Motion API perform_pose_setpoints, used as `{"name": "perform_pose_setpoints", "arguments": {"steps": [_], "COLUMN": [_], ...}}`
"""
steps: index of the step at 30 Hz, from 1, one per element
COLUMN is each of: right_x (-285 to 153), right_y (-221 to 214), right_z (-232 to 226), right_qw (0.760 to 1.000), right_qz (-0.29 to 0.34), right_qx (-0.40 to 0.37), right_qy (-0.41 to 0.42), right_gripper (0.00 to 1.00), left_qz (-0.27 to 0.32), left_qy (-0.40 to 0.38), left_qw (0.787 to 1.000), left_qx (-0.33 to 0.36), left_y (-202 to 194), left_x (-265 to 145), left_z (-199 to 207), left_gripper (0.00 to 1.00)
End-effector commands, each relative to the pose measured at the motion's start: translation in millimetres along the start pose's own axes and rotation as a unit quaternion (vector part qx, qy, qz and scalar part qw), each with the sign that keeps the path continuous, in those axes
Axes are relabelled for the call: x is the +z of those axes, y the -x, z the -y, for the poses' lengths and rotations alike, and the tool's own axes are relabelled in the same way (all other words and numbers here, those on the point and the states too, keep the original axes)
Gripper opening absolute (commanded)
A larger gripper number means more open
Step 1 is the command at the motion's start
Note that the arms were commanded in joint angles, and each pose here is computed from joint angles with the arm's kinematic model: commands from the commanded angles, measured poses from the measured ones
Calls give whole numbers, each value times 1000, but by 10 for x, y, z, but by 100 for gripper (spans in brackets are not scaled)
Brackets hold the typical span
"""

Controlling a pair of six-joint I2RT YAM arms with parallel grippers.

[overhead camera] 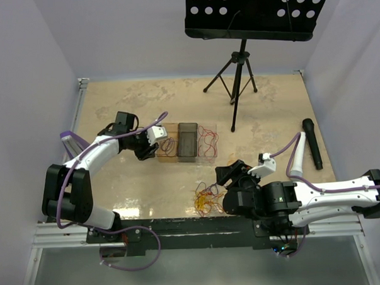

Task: Untangle the cables
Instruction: Place the cable in the bin.

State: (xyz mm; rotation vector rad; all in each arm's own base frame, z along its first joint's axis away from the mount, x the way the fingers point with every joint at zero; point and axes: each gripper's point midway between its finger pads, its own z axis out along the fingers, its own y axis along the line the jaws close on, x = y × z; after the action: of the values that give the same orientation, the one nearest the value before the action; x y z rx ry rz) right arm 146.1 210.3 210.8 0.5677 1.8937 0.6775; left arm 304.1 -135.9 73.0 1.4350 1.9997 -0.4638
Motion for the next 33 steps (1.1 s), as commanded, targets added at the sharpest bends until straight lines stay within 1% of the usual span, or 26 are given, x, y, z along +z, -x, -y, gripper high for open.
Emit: {"name": "perform_pose_setpoints", "arguments": {"steps": [1, 8, 14, 18, 23, 33], "right_x": [-24, -19, -17, -9, -2, -2], "right_y": [155, 150, 127, 115, 93, 86], "right_z": [-97, -88, -64, -53, -40, -6], "right_qw": [999, 999, 999, 999, 1000, 999], "right_qz": [21, 20, 17, 18, 16, 14], "right_qx": [24, 25, 26, 27, 26, 31], "right_qy": [10, 9, 8, 8, 7, 6], "right_gripper": [69, 69, 69, 69, 69, 69], "left_qz": [36, 57, 70, 75, 67, 38], "left_qy": [18, 45, 53, 37, 23, 25], "left_qw": [999, 997, 996, 997, 998, 999], "left_qx": [21, 10, 9, 3, 3, -7], "left_y": [229, 410, 530, 582, 574, 527], "left_x": [-33, -74, -64, 13, 230, 472], "left_z": [-134, -306, -335, -274, -162, -269], "left_gripper": [46, 46, 45, 45, 45, 45]}}
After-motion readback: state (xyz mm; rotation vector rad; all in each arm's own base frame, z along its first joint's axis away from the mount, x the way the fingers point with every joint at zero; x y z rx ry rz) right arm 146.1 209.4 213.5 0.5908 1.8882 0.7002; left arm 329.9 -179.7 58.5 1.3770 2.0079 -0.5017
